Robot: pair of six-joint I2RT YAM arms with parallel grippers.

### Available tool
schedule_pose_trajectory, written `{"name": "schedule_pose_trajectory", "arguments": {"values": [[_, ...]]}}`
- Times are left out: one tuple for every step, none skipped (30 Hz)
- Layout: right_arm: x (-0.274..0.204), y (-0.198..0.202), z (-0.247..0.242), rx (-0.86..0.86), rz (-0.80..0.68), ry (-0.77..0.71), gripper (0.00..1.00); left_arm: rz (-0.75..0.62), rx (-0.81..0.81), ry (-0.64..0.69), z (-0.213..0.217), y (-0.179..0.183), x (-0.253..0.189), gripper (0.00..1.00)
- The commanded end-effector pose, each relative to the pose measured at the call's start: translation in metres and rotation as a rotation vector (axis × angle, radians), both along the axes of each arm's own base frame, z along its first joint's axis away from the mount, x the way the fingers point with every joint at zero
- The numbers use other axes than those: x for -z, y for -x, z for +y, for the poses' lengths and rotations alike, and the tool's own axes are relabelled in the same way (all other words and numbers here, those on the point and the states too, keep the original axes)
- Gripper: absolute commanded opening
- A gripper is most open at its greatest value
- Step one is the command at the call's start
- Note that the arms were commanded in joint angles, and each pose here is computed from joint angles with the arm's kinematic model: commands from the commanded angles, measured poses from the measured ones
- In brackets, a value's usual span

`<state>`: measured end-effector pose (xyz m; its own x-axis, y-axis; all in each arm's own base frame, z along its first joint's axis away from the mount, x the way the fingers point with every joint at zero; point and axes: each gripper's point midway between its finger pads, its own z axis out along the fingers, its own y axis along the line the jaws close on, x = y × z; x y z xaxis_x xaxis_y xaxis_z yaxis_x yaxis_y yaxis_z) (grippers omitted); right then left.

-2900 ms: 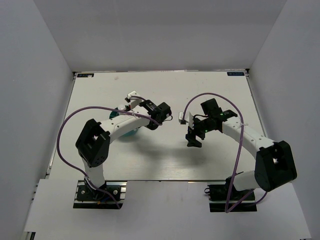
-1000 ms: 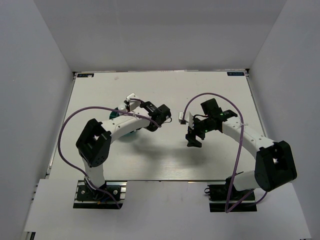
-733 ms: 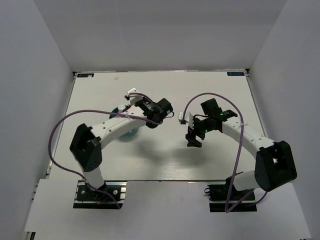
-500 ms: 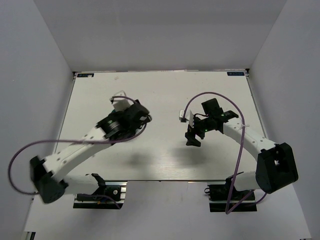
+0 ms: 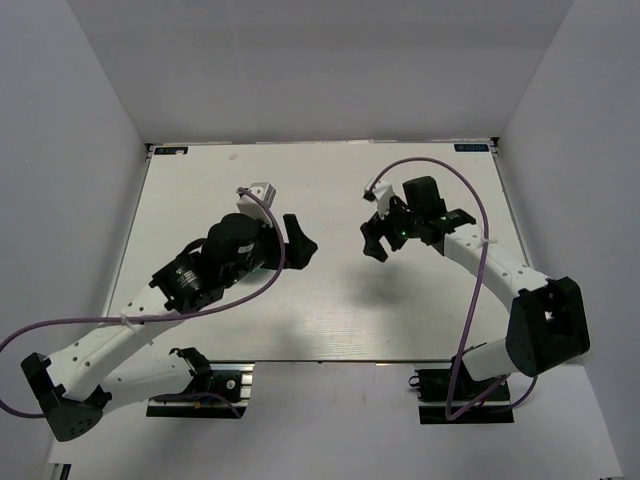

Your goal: Organize the makeup

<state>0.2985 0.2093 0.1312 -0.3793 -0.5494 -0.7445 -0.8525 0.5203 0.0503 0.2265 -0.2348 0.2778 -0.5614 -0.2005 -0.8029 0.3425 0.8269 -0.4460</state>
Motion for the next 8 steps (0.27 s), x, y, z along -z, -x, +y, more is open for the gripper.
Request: {"name": "schedule_pose_trajectory", "arguments": {"values": [[-0.030,-0.038,-0.006,0.186,-0.080,-0.026,0.89,-0.038,0.106,0.032,-0.005,0.017,-0.009,0.98],[-0.033,-0.039,-0.010,0.204,-0.086,-0.026,0.89,-0.044,0.099,0.042,-0.004,0.017,-0.012,0.98],[-0.039,-0.043,-0.012,0.220,-0.116,-0.034,0.89,-0.040,0.095,0.047,-0.002,0.018,-0.009,0.98],[-0.037,-0.042,-0.014,0.238,-0.114,-0.038,0.89,-0.046,0.092,0.058,0.000,0.020,-0.011,0.98],[-0.039,-0.042,-0.015,0.255,-0.123,-0.048,0.89,-0.048,0.092,0.062,0.002,0.021,-0.011,0.98],[-0.050,-0.047,-0.018,0.283,-0.167,-0.070,0.89,-0.040,0.087,0.063,0.003,0.022,-0.008,0.98],[-0.046,-0.046,-0.021,0.300,-0.169,-0.072,0.89,-0.040,0.087,0.066,0.003,0.023,-0.007,0.98],[-0.054,-0.046,-0.023,0.320,-0.189,-0.091,0.89,-0.038,0.086,0.068,0.004,0.024,-0.007,0.98]]}}
